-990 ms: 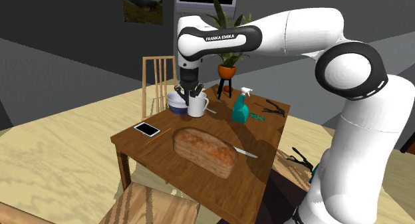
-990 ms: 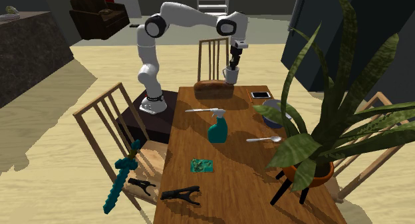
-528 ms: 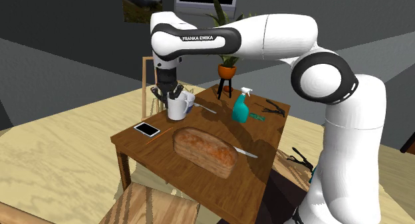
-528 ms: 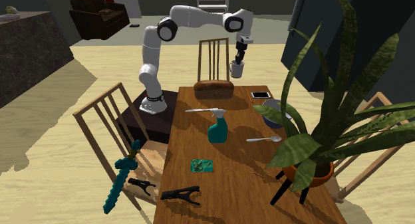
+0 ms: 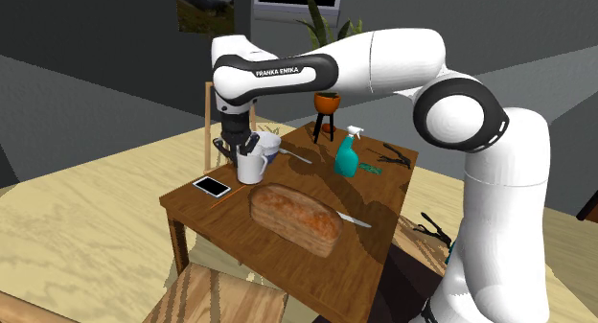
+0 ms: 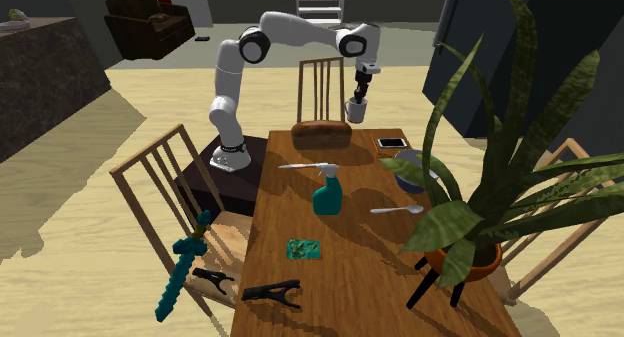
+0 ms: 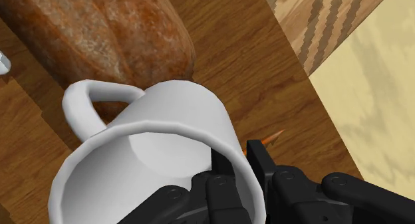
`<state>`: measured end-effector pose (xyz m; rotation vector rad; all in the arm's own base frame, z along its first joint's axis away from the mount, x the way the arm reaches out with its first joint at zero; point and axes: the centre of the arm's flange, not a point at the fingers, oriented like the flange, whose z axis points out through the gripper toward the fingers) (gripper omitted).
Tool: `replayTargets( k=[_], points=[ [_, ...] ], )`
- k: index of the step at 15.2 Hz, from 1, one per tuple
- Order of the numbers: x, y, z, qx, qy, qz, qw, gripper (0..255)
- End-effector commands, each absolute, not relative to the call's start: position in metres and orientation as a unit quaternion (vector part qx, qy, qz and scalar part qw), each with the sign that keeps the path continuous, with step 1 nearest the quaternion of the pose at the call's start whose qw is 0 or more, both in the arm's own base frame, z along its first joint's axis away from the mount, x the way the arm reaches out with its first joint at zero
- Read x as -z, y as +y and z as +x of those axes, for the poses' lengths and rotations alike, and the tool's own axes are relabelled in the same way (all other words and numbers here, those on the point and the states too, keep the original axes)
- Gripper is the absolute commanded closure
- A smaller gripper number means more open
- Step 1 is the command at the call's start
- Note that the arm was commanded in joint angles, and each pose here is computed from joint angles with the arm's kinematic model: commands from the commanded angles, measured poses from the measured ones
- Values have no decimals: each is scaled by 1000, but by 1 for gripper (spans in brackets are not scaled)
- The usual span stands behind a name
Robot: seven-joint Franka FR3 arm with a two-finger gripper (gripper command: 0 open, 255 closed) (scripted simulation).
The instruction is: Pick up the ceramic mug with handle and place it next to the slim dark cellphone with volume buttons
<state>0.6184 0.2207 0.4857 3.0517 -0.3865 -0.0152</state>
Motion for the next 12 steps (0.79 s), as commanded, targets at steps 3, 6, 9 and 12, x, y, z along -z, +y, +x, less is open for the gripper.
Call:
replayTargets(
  k=[3,6,9,12],
  points=[
    [-465,221,619,5,-126,992,33,255],
    [-449,221,619,5,-126,992,33,255],
    [-433,221,619,5,-126,992,33,255],
    [-418,221,619,5,-126,992,33,255]
  ],
)
